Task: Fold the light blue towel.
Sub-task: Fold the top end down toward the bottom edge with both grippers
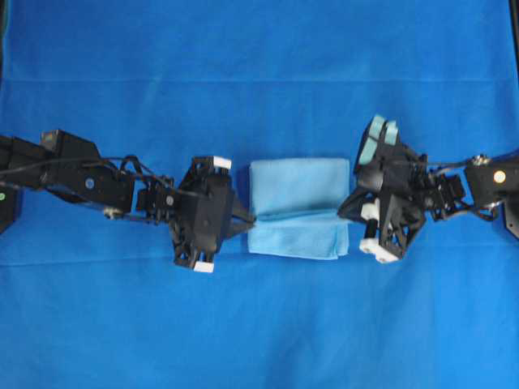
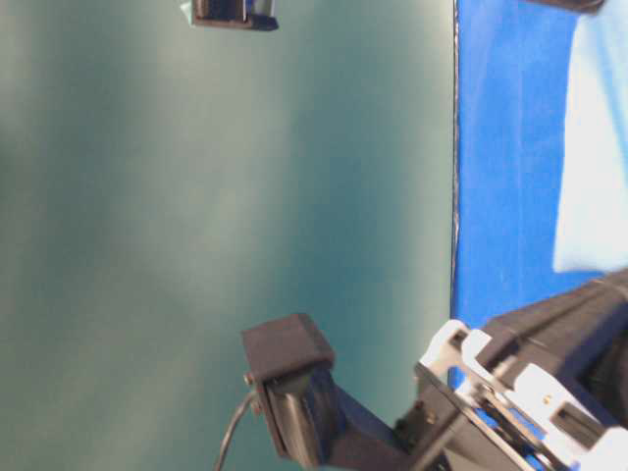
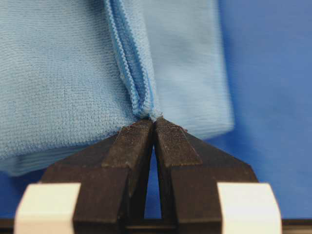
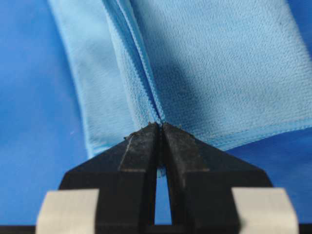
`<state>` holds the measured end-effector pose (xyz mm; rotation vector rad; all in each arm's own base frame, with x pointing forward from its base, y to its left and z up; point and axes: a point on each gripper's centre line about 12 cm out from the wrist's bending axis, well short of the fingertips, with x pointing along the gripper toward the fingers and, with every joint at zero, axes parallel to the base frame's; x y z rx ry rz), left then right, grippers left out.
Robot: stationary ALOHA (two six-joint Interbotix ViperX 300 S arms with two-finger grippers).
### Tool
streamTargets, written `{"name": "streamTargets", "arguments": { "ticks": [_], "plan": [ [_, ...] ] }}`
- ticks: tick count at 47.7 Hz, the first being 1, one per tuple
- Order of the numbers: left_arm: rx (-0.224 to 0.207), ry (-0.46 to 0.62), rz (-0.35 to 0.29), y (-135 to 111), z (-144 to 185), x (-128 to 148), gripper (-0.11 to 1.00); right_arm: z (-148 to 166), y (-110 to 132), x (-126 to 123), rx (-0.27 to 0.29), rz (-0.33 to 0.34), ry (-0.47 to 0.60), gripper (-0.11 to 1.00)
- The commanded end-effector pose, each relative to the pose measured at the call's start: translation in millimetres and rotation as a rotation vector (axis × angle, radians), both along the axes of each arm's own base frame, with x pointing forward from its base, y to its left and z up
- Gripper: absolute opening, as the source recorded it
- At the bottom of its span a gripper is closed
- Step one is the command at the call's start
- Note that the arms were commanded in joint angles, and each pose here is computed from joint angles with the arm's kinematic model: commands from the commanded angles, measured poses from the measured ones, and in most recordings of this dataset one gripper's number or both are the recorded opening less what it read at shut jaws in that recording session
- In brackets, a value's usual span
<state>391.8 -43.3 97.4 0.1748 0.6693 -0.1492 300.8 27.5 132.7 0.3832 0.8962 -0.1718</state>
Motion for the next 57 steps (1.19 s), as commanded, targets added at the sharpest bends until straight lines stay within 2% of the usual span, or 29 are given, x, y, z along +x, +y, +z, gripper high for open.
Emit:
{"name": "streamTargets", "arguments": {
  "ticks": [1,10,21,31,33,35,37,42,45,47,52,57],
  "plan": [
    [-0.004,-0.018,-0.016,-7.6,7.0,2.5,0.01,2.2,5.3,4.3,0.008,0.007,-0.009,0.04],
    [-0.005,-0.012,-0.020,-9.3,5.2,1.6,0.01,-4.6,11.4,6.9,0.019,0.009,0.013,0.04],
    [-0.002,0.002,0.005,1.0,-0.8,2.5,0.01,-11.6,11.0,6.6,0.015,0.009,0.035,0.04],
    [-0.003,0.003,0.008,1.4,-3.7,4.9,0.02,-14.7,12.8,10.8,0.022,0.018,0.024,0.05],
    [-0.003,0.003,0.008,1.4,-3.7,4.9,0.05,-14.4,13.8,13.9,0.026,0.025,0.011,0.05],
    [-0.003,0.000,0.007,0.7,-3.2,5.4,0.14,-13.1,15.0,18.1,0.029,0.030,-0.003,0.06],
    [-0.002,0.000,0.005,0.7,-3.2,5.4,0.24,-13.2,16.0,22.9,0.032,0.032,-0.010,0.15],
    [-0.003,-0.004,0.007,0.6,-1.7,6.4,0.52,-9.2,19.2,33.9,0.028,0.044,-0.028,0.47],
    [-0.003,-0.010,0.007,1.2,2.4,6.8,0.61,-6.6,21.8,38.0,0.029,0.050,-0.036,0.62],
    [-0.003,-0.018,0.004,0.6,6.2,6.4,0.60,-3.9,22.7,39.5,0.025,0.053,-0.040,0.63],
    [-0.003,-0.037,0.002,0.8,19.4,4.1,0.56,7.0,26.4,40.6,0.015,0.057,-0.045,0.56],
    [0.010,-0.058,-0.011,1.1,41.7,-1.0,0.56,23.7,27.7,39.4,-0.001,0.053,-0.052,0.57]
  ]
}}
